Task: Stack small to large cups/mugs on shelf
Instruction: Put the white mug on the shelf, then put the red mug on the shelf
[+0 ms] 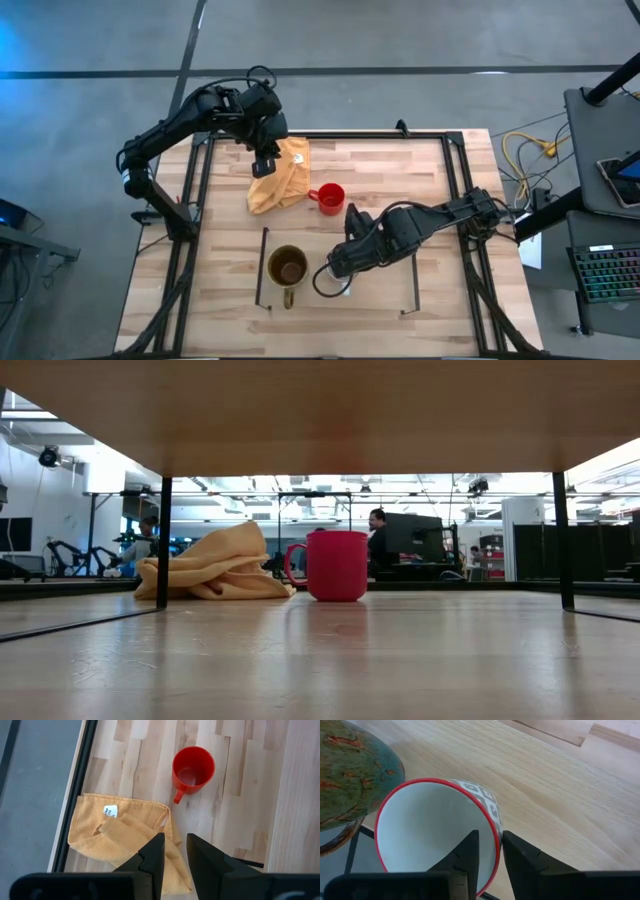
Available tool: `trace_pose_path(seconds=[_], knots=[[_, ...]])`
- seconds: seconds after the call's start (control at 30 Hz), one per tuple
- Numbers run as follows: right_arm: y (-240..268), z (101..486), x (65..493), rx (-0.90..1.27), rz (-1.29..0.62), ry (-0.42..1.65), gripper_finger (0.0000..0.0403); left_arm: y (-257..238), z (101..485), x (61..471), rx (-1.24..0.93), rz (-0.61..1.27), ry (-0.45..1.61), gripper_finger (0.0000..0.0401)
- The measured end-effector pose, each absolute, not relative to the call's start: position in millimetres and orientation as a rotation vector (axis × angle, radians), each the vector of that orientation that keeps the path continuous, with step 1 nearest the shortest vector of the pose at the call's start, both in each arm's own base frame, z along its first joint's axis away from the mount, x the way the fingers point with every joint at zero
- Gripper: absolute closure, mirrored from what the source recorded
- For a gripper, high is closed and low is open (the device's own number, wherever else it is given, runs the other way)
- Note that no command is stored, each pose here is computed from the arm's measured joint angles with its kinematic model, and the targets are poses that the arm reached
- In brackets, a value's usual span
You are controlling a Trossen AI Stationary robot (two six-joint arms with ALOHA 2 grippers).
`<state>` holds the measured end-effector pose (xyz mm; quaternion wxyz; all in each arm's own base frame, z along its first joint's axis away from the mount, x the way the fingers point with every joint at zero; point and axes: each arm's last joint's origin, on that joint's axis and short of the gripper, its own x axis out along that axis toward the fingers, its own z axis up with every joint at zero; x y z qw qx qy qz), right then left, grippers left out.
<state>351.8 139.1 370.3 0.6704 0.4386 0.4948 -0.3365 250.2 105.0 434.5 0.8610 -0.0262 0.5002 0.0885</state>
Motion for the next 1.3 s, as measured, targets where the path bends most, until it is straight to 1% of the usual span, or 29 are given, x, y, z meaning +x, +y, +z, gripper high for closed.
trace_pose_path(seconds=[0.3, 0.5, 0.63, 0.77, 0.87, 0.97, 1.07, 1.2, 1.3], knots=[[135.5, 381.6, 343.7, 0.990, -0.731, 1.093, 0.0323, 105.2, 434.6, 250.4, -0.055, 0.186, 1.047, 0.0334], [127.3, 399.0, 331.4, 0.960, -0.722, 0.999, 0.0323, 105.1, 434.7, 250.6, -0.054, 0.186, 1.045, 0.0334], [106.6, 409.7, 328.1, 0.926, -0.754, 0.911, 0.0323, 104.2, 434.7, 251.0, -0.065, 0.162, 1.038, 0.0334], [68.3, 412.9, 327.5, 0.868, -0.816, 0.871, 0.0323, 102.9, 434.9, 251.4, -0.084, 0.123, 1.027, 0.0334], [35.7, 403.0, 328.7, 0.828, -0.837, 0.950, 0.0323, 101.4, 435.2, 251.8, -0.110, 0.076, 1.012, 0.0334], [4.8, 383.3, 330.6, 0.782, -0.884, 1.048, 0.0323, 99.3, 436.1, 251.7, -0.138, 0.023, 0.993, 0.0334], [-21.1, 367.4, 329.3, 0.738, -0.914, 1.122, 0.0319, 98.7, 436.5, 251.5, -0.145, 0.010, 0.987, 0.0334], [-43.1, 348.6, 328.0, 0.700, -0.879, 1.230, 0.0307, 99.6, 437.5, 252.8, -0.141, 0.015, 0.969, 0.0334], [-55.5, 337.2, 333.3, 0.687, -0.808, 1.237, 0.0302, 100.9, 439.7, 256.0, -0.153, 0.035, 0.930, 0.0334]])
